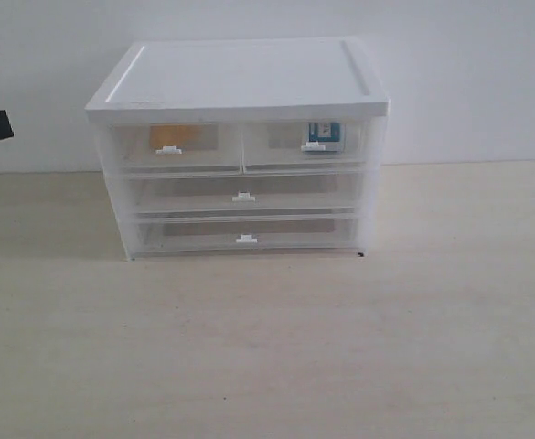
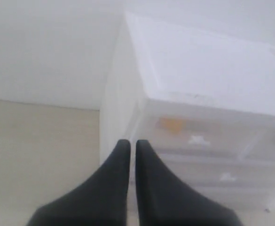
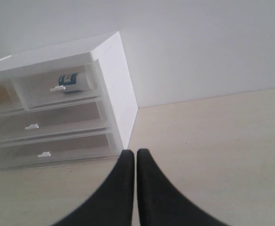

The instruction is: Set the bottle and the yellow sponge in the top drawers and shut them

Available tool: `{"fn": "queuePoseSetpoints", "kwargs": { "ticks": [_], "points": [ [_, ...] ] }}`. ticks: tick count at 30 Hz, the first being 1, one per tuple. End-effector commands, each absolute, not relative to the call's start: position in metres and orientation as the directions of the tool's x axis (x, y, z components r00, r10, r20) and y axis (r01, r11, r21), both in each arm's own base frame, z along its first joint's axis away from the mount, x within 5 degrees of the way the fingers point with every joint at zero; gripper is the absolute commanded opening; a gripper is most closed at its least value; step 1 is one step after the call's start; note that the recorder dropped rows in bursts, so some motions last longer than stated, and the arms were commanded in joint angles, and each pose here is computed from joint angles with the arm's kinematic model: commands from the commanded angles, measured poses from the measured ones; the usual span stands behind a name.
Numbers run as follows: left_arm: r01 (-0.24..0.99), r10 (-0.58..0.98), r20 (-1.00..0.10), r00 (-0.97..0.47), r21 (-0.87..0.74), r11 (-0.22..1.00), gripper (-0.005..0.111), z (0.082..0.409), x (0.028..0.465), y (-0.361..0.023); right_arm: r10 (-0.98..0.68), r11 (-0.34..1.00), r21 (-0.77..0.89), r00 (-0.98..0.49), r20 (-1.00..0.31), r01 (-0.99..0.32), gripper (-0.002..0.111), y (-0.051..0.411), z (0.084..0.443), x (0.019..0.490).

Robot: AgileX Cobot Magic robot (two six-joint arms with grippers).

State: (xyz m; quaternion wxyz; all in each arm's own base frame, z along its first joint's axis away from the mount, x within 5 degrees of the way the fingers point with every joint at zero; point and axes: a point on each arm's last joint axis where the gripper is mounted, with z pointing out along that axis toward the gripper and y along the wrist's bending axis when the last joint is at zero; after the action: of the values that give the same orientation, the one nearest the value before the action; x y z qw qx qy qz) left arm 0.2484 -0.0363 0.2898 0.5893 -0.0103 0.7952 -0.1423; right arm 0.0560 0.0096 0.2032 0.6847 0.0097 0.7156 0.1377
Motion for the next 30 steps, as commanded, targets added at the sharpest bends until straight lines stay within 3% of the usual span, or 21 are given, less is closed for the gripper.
{"fn": "queuePoseSetpoints", "kwargs": {
  "ticks": [1,20,30],
  "points": [
    [0.198,-0.244,-0.948,-0.202,-0.284,0.938,0.004,0.306,0.228,-0.036,0.177,0.968,0.185,-0.059,-0.982,-0.171,0.000,0.009,0.203,0.056],
    [0.239,-0.314,-0.949,0.035,-0.297,0.924,0.004,0.339,0.152,-0.026,0.130,0.977,0.142,-0.082,-0.988,-0.161,0.000,0.008,0.200,0.056],
    [0.254,-0.314,-0.947,0.065,-0.289,0.923,0.004,0.344,0.147,-0.026,0.295,0.938,0.305,-0.082,-0.952,-0.164,0.000,0.009,0.203,0.056]
  ]
}}
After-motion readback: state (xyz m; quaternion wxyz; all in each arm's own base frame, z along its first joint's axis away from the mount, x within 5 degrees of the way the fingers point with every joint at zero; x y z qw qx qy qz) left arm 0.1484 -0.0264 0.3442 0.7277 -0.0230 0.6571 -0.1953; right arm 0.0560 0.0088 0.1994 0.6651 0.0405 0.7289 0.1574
